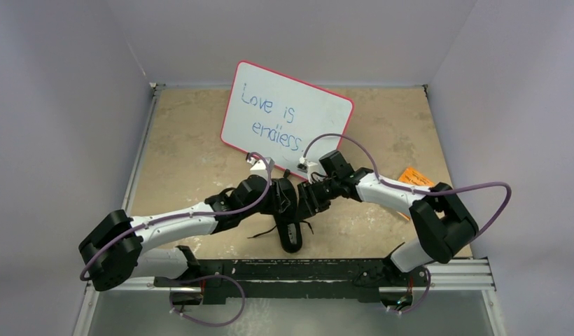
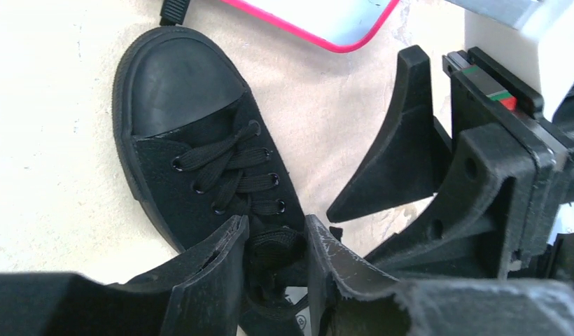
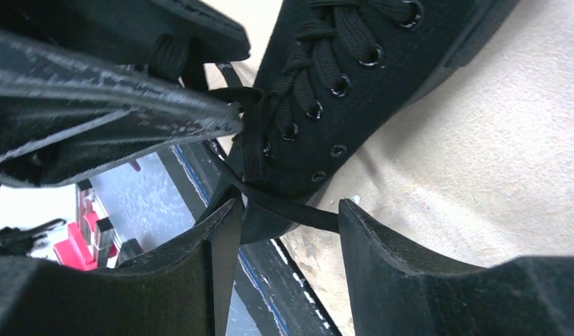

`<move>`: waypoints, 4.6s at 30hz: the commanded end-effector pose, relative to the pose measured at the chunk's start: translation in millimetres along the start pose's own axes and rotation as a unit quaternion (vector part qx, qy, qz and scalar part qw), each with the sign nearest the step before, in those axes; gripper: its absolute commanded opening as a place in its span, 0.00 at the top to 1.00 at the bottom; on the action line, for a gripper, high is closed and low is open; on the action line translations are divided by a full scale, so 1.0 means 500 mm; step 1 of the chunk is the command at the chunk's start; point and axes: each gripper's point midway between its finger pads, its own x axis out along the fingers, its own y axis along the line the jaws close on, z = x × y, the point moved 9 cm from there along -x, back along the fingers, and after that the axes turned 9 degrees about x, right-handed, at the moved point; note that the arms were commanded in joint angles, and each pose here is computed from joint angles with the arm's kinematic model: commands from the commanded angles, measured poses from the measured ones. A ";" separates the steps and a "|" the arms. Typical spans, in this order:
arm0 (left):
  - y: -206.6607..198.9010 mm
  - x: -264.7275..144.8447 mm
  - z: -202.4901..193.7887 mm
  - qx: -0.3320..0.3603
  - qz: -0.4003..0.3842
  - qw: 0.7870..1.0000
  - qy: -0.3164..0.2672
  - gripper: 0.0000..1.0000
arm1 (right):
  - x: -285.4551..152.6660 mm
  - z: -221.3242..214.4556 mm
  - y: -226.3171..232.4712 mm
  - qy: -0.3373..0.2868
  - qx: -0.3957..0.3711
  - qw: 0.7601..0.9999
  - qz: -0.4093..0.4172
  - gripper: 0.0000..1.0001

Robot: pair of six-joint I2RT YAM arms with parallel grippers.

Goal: Tie the shoes

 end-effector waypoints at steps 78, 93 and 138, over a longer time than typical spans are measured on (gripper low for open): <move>0.012 -0.040 0.039 -0.119 -0.073 0.989 -0.049 0.99 | -0.003 -0.063 0.046 -0.082 -0.076 0.993 0.042 1.00; 0.027 -0.069 -0.016 -0.143 -0.111 0.983 -0.016 0.97 | -0.002 -0.055 0.051 -0.101 0.015 0.994 0.035 1.00; 0.003 -0.085 0.085 0.107 -0.046 0.993 0.035 0.63 | -0.022 -0.039 0.037 -0.062 -0.002 0.996 0.069 1.00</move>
